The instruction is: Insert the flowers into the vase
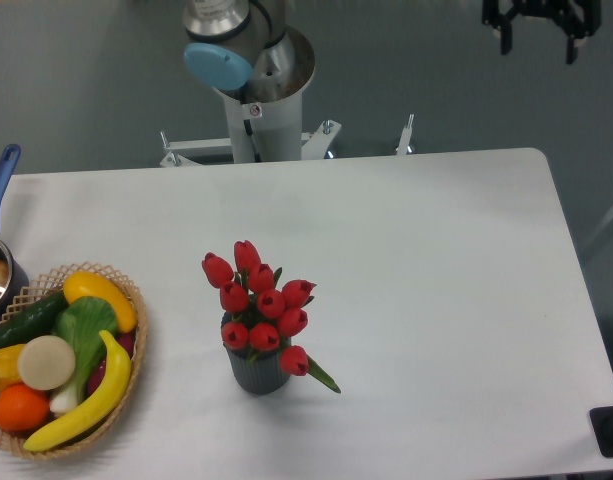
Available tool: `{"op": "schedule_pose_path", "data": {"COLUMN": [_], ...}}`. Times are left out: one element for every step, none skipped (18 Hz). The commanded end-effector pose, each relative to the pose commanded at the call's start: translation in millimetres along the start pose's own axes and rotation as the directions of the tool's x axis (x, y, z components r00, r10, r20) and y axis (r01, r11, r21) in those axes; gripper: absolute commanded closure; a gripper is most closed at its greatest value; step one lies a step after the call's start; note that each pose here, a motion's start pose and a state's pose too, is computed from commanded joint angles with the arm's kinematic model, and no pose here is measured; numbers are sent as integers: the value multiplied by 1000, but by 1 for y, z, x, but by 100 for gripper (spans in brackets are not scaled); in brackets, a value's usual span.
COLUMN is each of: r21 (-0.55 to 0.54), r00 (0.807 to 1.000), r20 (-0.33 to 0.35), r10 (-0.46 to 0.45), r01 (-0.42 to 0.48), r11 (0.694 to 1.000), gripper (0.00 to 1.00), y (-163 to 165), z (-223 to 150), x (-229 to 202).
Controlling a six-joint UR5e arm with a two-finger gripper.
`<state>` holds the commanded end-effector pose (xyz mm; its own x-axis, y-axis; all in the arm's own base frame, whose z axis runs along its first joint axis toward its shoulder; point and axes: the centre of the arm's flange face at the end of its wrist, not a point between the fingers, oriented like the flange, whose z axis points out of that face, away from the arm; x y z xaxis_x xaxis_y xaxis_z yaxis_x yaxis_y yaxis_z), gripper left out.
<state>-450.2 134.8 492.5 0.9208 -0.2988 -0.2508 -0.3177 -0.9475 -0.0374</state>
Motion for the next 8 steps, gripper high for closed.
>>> {"op": "schedule_pose_path", "data": {"r21": [9, 15, 19, 23, 26, 27, 26, 26], "r00": [1000, 1000, 999, 999, 999, 999, 999, 999], "r20": [-14, -26, -36, -39, -37, -38, -37, -36], "r10": [12, 18, 18, 18, 19, 21, 19, 20], "r01": [-12, -17, -18, -17, -18, -20, -18, -19], "r11": [1000, 1000, 1000, 1000, 999, 999, 999, 999], "gripper": [0, 0, 0, 0, 0, 0, 0, 0], "y": [-8, -13, -14, -15, -16, -16, -16, -16], "z": [-1, -3, -3, -2, -2, -2, -3, -3], "x": [0, 0, 1, 1, 0, 1, 1, 1]}}
